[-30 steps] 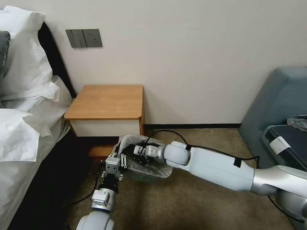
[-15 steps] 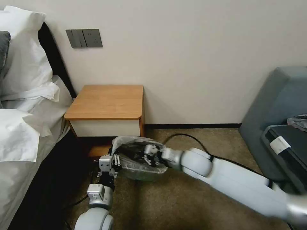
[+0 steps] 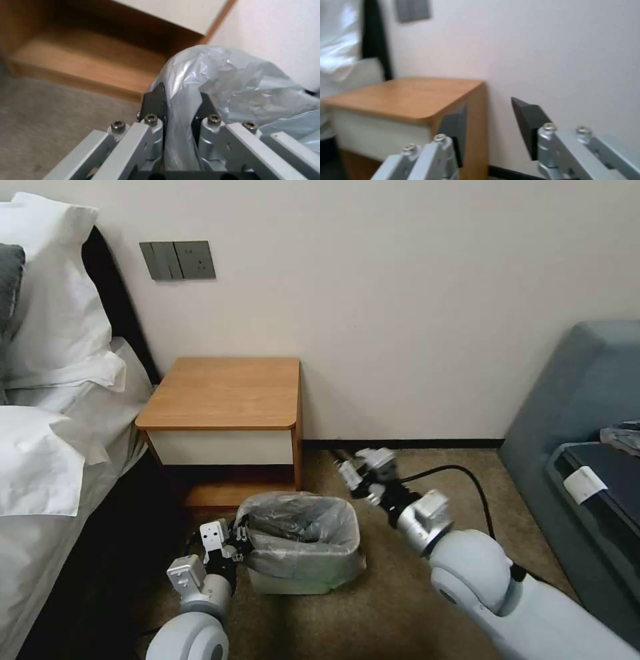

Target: Pick up the garbage bag from the table and place it over the trash can.

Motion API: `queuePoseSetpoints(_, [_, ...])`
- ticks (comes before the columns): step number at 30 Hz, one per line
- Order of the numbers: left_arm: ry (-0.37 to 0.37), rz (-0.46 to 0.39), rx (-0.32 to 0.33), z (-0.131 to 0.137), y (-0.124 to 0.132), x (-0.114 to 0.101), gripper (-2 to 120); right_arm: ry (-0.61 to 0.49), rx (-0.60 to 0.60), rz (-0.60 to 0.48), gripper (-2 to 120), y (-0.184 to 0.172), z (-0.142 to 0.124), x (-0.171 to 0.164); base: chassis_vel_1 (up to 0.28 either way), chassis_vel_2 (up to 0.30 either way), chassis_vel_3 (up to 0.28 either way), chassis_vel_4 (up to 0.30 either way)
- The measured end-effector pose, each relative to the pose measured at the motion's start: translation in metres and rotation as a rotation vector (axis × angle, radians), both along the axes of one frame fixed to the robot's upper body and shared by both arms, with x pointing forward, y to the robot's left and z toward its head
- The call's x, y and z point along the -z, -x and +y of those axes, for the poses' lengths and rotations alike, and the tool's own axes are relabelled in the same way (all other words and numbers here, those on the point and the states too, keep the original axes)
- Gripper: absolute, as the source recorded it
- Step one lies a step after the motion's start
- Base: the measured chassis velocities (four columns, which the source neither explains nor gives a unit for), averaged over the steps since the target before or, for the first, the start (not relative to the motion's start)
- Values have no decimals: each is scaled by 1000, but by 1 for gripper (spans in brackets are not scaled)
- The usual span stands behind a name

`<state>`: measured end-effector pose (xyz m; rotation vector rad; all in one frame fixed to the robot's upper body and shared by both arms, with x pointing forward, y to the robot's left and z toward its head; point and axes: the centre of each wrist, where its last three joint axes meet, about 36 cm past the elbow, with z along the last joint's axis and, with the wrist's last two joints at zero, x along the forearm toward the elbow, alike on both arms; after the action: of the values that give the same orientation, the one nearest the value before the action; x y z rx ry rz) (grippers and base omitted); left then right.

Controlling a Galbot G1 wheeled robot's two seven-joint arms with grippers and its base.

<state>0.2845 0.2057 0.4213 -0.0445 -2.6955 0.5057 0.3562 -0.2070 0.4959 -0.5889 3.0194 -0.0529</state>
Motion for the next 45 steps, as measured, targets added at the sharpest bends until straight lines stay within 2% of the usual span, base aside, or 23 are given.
queuePoseSetpoints(5, [54, 13, -15, -4, -2, 20, 7, -10, 42, 2, 59, 4, -13, 0, 0, 0, 0, 0])
queuePoseSetpoints(6, [56, 21, -17, -4, -2, 24, 7, -13, 41, -1, 65, 5, -13, -1, 0, 0, 0, 0])
queuePoseSetpoints(7, [56, 21, -17, -4, -2, 24, 7, -13, 41, -1, 65, 5, -13, -1, 0, 0, 0, 0])
queuePoseSetpoints(9, [56, 18, -29, -3, 0, 32, 7, -17, 35, -2, 77, 5, -11, -1, 0, 0, 0, 0])
queuePoseSetpoints(10, [56, 18, -29, -3, 0, 32, 7, -17, 35, -2, 77, 5, -11, -1, 0, 0, 0, 0])
queuePoseSetpoints(12, [61, 17, -35, -2, 1, 38, 7, -32, 16, -4, 88, 10, -4, -2, 0, 0, 0, 0])
queuePoseSetpoints(13, [61, 17, -35, -2, 1, 38, 7, -32, 16, -4, 88, 10, -4, -2, 0, 0, 0, 0])
queuePoseSetpoints(15, [63, 20, -31, -3, 3, 44, 7, -41, 5, -2, 97, 11, 0, -2, 0, 0, 0, 0])
queuePoseSetpoints(21, [45, 18, -16, -5, 6, 49, 7, -40, -7, -4, 100, 9, 3, -3, 0, 0, 0, 0])
queuePoseSetpoints(24, [43, 15, -16, -7, 6, 47, 23, -32, -11, -1, 100, 6, 3, -3, 0, 0, 0, 0])
queuePoseSetpoints(25, [43, 15, -16, -7, 6, 47, 23, -32, -11, -1, 100, 6, 3, -3, 0, 0, 0, 0])
queuePoseSetpoints(27, [36, 18, -37, -7, 6, 47, 29, -31, -9, 2, 100, 5, 3, -1, 0, 0, 0, 0])
queuePoseSetpoints(29, [32, 23, -56, -8, 8, 47, 40, -38, -11, 5, 100, 5, 4, -2, 0, 0, 0, 0])
queuePoseSetpoints(30, [32, 23, -56, -8, 8, 47, 40, -38, -11, 5, 100, 5, 4, -2, 0, 0, 0, 0])
queuePoseSetpoints(32, [23, 38, -76, -10, 11, 49, 51, -42, -21, 7, 100, 5, 8, -2, 0, 0, 0, 0])
queuePoseSetpoints(33, [23, 38, -76, -10, 11, 49, 51, -42, -21, 7, 100, 5, 8, -2, 0, 0, 0, 0])
queuePoseSetpoints(35, [9, 53, -100, -12, 13, 49, 63, -42, -24, 7, 100, 2, 9, -2, 0, 0, 0, 0])
queuePoseSetpoints(36, [9, 53, -100, -12, 13, 49, 63, -42, -24, 7, 100, 2, 9, -2, 0, 0, 0, 0])
queuePoseSetpoints(39, [-12, 62, -149, -15, 15, 45, 76, -47, -16, 4, 100, 0, 9, -2, 0, 0, 0, 0])
queuePoseSetpoints(40, [-12, 62, -149, -15, 15, 45, 76, -47, -16, 4, 100, 0, 9, -2, 0, 0, 0, 0])
queuePoseSetpoints(42, [-37, 51, -174, -15, 17, 40, 87, -57, 5, 1, 100, 0, 7, -4, 0, 0, 0, 0])
queuePoseSetpoints(43, [-37, 51, -174, -15, 17, 40, 87, -57, 5, 1, 100, 0, 7, -4, 0, 0, 0, 0])
queuePoseSetpoints(45, [-58, 39, -180, -14, 19, 33, 95, -62, 20, 9, 100, 4, 6, -4, 0, 0, 0, 0])
